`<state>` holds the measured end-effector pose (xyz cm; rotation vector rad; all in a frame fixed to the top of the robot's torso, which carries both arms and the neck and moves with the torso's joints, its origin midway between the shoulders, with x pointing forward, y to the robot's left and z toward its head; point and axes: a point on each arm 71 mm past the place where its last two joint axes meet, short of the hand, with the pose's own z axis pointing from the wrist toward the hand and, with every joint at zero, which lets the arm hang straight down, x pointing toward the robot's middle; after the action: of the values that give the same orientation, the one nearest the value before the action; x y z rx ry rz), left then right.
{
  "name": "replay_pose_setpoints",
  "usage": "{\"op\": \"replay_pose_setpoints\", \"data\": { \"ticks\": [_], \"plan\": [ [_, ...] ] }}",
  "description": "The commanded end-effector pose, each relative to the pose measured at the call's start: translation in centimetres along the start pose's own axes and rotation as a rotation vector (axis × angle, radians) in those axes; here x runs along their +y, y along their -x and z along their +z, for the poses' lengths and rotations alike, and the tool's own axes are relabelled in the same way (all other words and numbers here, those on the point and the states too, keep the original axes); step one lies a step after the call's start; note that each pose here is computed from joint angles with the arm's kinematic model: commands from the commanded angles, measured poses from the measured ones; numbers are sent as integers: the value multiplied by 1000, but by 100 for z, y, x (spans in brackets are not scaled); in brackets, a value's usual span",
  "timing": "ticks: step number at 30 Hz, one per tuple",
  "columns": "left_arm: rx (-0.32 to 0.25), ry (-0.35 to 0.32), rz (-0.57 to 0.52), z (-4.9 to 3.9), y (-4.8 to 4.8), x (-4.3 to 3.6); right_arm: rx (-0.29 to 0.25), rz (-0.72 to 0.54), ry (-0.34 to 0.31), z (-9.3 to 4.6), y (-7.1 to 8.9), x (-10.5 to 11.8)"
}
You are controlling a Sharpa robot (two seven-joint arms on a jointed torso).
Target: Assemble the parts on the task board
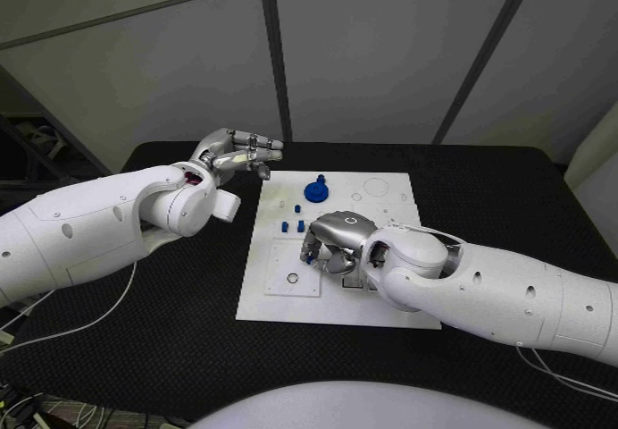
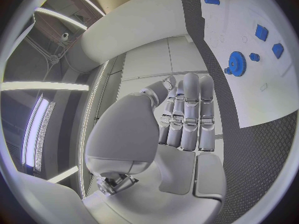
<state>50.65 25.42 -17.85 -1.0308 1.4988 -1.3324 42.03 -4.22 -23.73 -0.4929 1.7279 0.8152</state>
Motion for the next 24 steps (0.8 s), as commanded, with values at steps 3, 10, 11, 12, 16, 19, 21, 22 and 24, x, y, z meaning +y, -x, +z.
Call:
{"op": "replay_pose_setpoints", "data": {
  "ticks": [3,10,11,12,16,19,21,22,24],
  "plan": [
    [10,-2,-6,3,-8,-11,13,-19,-8,-2,-35,5],
    [9,0,-6,4,-1,-9,-38,-11,-8,-12,-1,-8],
    [9,0,-6,4,-1,-8,-47,-9,-7,-15,6,-9],
    [9,1,-6,4,-1,-8,-59,-7,-6,-20,15,-9],
    [10,2,-6,5,1,-6,-110,17,10,-62,56,-2],
    [9,4,-6,5,10,-3,-150,40,26,-131,94,6],
    [9,6,-5,5,16,0,-173,54,33,-182,119,4],
    [8,6,-5,5,19,1,-185,64,36,-213,133,0],
    [8,8,-5,4,25,3,-210,82,38,-283,164,-13]
  ]
}}
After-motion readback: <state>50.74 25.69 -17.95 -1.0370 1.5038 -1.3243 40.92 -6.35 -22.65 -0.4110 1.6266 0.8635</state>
